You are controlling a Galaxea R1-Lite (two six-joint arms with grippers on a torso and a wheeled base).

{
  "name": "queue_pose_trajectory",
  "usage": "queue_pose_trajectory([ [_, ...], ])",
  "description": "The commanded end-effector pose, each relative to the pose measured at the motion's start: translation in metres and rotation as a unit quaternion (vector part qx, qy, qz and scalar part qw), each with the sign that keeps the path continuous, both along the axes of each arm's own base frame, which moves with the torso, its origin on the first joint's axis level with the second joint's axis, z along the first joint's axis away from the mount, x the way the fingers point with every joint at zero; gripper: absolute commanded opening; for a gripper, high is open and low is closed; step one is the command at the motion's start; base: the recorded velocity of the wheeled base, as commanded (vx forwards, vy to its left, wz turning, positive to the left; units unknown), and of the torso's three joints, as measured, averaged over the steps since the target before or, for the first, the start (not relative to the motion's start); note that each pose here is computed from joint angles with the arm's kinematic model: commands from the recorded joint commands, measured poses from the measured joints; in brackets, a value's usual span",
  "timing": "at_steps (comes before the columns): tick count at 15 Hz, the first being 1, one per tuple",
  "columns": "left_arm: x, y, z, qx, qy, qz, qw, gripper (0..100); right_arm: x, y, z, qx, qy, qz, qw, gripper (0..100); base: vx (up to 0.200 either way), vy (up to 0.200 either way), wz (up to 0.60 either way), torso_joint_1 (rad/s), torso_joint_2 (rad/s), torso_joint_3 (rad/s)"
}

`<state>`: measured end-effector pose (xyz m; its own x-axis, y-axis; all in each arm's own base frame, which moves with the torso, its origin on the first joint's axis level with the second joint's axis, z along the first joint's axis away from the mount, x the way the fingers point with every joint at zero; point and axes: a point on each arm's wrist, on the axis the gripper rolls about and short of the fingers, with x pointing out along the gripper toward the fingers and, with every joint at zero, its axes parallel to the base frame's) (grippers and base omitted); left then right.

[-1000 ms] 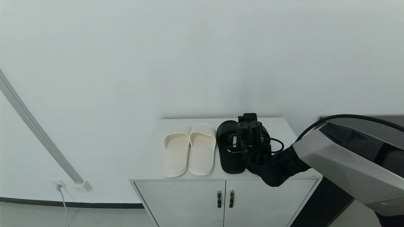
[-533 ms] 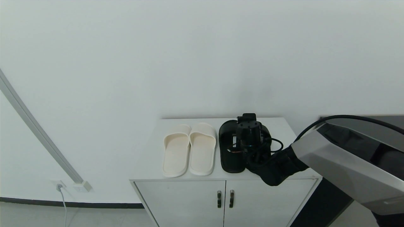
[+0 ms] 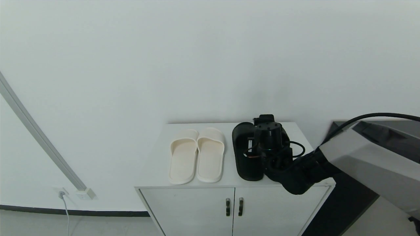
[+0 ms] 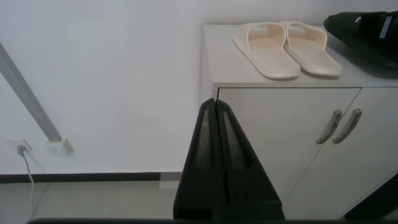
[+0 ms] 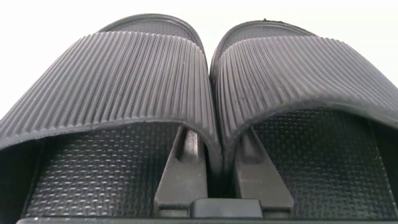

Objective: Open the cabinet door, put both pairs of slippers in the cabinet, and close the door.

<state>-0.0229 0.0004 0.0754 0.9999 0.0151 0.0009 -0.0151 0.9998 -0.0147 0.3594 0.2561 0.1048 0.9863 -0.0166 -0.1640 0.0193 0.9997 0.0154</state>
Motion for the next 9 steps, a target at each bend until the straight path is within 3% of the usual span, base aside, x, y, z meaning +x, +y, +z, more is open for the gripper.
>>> queue_pose_trajectory([
  [1, 0.000, 0.000, 0.000, 0.000, 0.000, 0.000, 1.0000, 0, -0.052, -0.016, 0.036, 0.005, -0.011, 0.067, 0.998, 0, 0.000, 0.000, 0.00, 0.000, 0.00, 0.000],
  [4, 0.000, 0.000, 0.000, 0.001, 0.000, 0.000, 1.0000, 0, -0.110, -0.037, 0.044, -0.003, 0.010, 0.177, 0.984, 0, 0.000, 0.000, 0.00, 0.000, 0.00, 0.000],
  [6, 0.000, 0.000, 0.000, 0.004, 0.001, -0.002, 1.0000, 0, -0.143, -0.052, 0.046, 0.005, 0.026, 0.261, 0.965, 0, 0.000, 0.000, 0.00, 0.000, 0.00, 0.000],
  [7, 0.000, 0.000, 0.000, 0.004, 0.000, -0.002, 1.0000, 0, -0.166, -0.063, 0.049, 0.015, 0.033, 0.322, 0.946, 0, 0.000, 0.000, 0.00, 0.000, 0.00, 0.000],
  [9, 0.000, 0.000, 0.000, 0.003, 0.000, -0.002, 1.0000, 0, -0.185, -0.067, 0.046, 0.012, 0.046, 0.366, 0.929, 0, 0.000, 0.000, 0.00, 0.000, 0.00, 0.000],
])
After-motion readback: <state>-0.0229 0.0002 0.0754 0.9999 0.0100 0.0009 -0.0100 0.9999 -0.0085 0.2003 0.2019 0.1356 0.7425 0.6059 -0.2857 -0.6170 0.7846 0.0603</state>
